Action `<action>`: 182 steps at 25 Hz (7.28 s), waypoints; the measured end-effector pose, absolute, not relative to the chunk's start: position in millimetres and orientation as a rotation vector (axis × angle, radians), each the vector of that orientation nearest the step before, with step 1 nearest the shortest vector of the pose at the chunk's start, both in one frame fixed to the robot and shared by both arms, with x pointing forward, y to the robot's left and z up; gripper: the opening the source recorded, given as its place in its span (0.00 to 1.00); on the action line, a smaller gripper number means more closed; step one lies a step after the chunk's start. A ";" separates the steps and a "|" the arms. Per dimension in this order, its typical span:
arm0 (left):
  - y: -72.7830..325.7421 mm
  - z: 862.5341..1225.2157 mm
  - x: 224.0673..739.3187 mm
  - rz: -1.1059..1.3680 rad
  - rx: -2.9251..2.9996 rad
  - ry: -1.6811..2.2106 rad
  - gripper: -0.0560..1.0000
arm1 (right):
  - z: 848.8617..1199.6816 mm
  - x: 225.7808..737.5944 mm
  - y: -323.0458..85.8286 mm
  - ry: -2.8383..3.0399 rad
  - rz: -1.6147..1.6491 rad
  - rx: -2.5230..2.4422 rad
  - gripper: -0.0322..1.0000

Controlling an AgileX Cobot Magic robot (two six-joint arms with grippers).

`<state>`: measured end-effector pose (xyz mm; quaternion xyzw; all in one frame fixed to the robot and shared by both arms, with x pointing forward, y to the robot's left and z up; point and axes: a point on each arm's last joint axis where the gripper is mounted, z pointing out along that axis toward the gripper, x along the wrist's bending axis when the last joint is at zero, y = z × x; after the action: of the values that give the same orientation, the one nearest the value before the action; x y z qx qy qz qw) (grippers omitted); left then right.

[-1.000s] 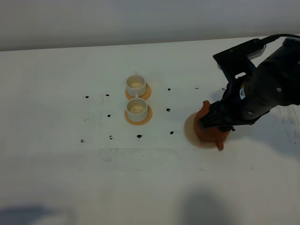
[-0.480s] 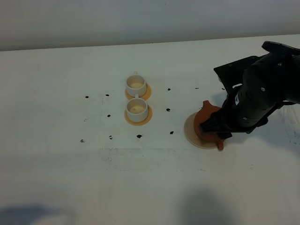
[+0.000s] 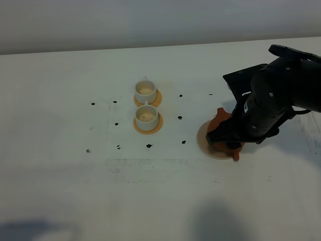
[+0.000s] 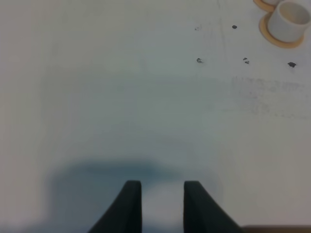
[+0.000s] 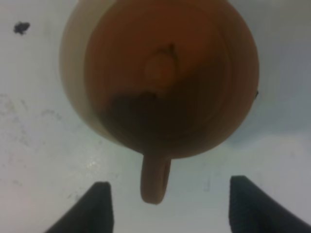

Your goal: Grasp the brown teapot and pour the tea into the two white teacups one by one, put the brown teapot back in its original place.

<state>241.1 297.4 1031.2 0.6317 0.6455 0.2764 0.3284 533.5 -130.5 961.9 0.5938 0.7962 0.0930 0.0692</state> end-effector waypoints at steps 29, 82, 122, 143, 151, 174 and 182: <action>297.4 1031.2 241.1 0.724 1.654 1.690 0.25 | 935.8 543.3 -133.1 2.367 0.226 1.862 0.52; 297.4 1031.2 241.1 0.724 1.654 1.690 0.25 | 936.8 544.5 -131.1 2.479 0.174 1.752 0.12; 297.4 1031.2 241.1 0.724 1.654 1.690 0.25 | 998.0 543.9 -73.0 2.493 0.349 1.302 0.12; 297.5 1031.2 241.1 0.725 1.654 1.690 0.25 | 980.7 548.4 -31.2 2.533 0.178 1.088 0.12; 297.5 1031.2 241.1 0.725 1.654 1.690 0.25 | 976.5 542.4 -25.0 2.541 0.128 1.027 0.12; 297.5 1031.2 241.1 0.725 1.654 1.690 0.25 | 972.2 545.4 -11.1 2.503 0.041 0.894 0.12; 297.5 1031.2 241.1 0.725 1.654 1.690 0.25 | 958.1 548.1 -5.9 2.508 -0.005 0.867 0.12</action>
<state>241.1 297.5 1031.2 0.6317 0.6455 0.2768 0.3281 548.1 -5.9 958.1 0.3170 0.9172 -0.0019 0.2415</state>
